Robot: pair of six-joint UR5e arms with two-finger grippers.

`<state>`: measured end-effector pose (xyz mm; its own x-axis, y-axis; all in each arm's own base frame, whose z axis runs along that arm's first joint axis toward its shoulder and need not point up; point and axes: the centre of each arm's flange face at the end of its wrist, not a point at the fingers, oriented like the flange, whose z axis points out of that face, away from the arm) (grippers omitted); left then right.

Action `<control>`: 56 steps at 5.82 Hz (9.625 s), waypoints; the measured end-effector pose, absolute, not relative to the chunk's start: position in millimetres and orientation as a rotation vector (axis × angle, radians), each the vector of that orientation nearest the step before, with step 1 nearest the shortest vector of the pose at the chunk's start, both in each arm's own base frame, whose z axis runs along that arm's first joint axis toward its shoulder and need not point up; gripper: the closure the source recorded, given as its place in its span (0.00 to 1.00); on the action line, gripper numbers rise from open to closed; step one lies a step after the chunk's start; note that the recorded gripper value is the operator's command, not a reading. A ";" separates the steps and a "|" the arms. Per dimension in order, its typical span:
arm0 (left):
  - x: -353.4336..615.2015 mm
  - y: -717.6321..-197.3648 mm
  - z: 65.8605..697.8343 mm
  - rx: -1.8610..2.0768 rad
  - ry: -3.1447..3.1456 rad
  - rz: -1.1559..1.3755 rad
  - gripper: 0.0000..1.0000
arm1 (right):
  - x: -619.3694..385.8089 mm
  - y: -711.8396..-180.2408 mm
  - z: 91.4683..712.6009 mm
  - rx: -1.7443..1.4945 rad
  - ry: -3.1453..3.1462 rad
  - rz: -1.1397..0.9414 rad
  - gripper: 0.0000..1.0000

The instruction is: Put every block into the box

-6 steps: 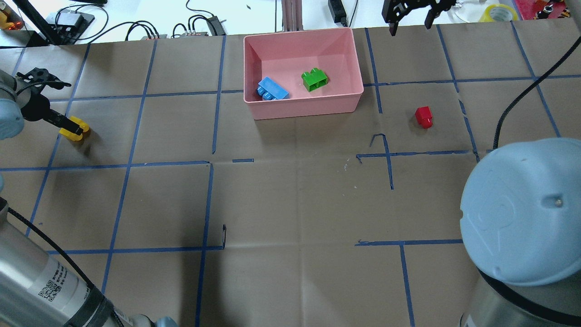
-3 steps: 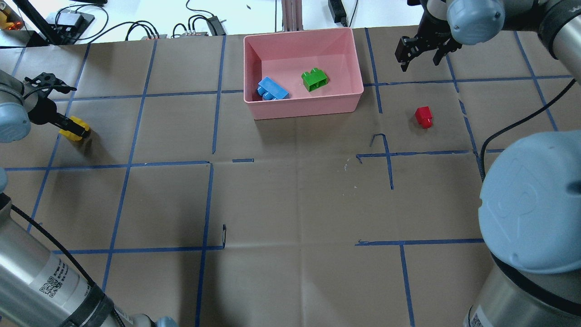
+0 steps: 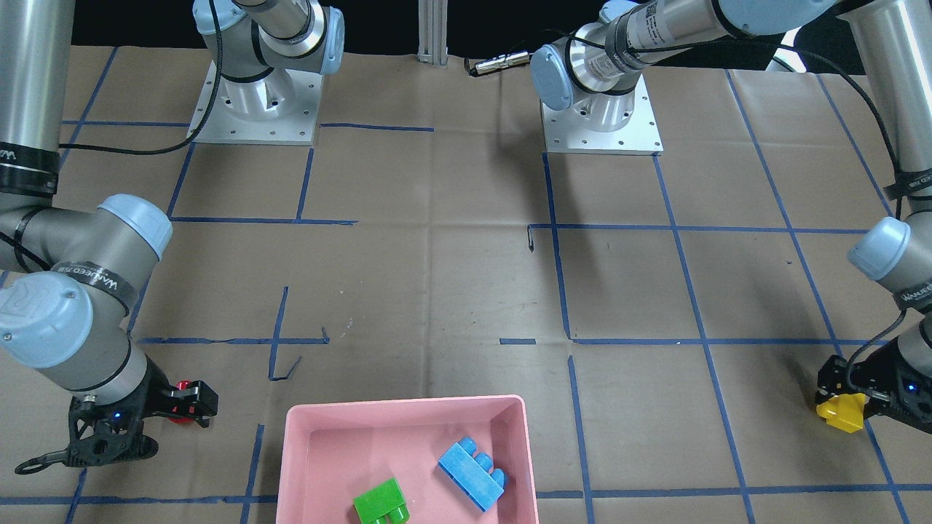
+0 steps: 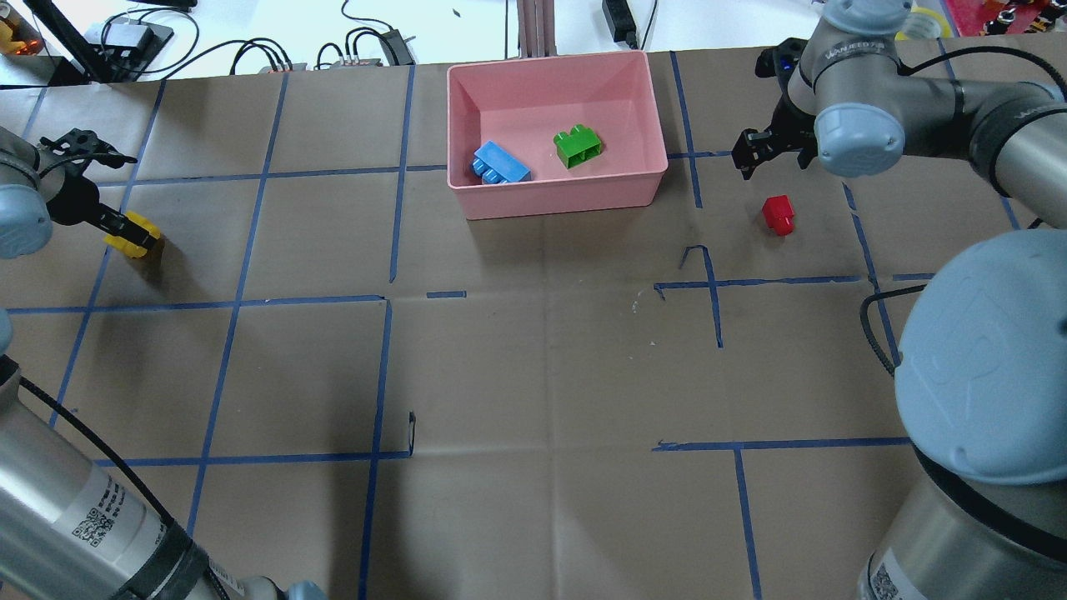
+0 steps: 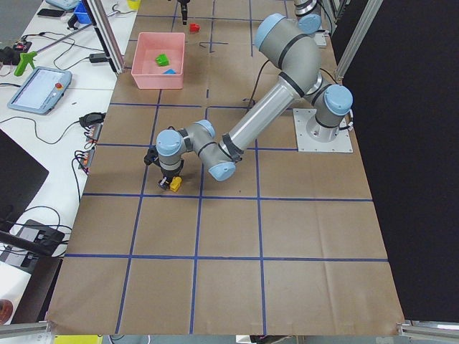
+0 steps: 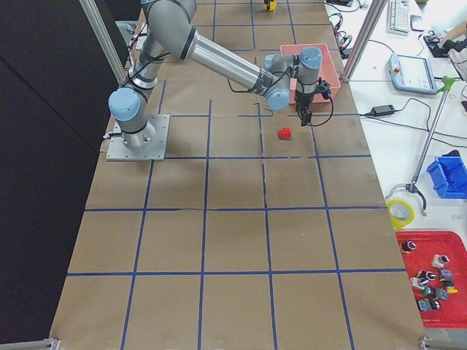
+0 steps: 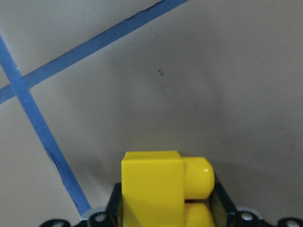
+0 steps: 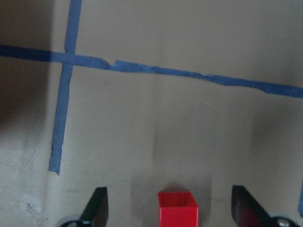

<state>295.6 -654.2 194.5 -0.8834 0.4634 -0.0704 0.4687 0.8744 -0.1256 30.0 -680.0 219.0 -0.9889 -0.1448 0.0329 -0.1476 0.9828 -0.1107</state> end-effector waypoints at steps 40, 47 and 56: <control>-124.9 -493.5 496.8 0.228 3.133 -0.101 0.00 | 263.8 -685.7 515.8 -0.025 -3.192 0.255 0.00; -125.0 -494.4 495.6 0.228 3.134 -0.099 0.00 | 207.0 -492.0 529.3 -0.077 -3.110 0.157 0.01; -125.1 -494.6 494.3 0.228 3.135 -0.096 0.00 | 157.8 -445.2 509.9 -0.230 -3.110 0.202 0.01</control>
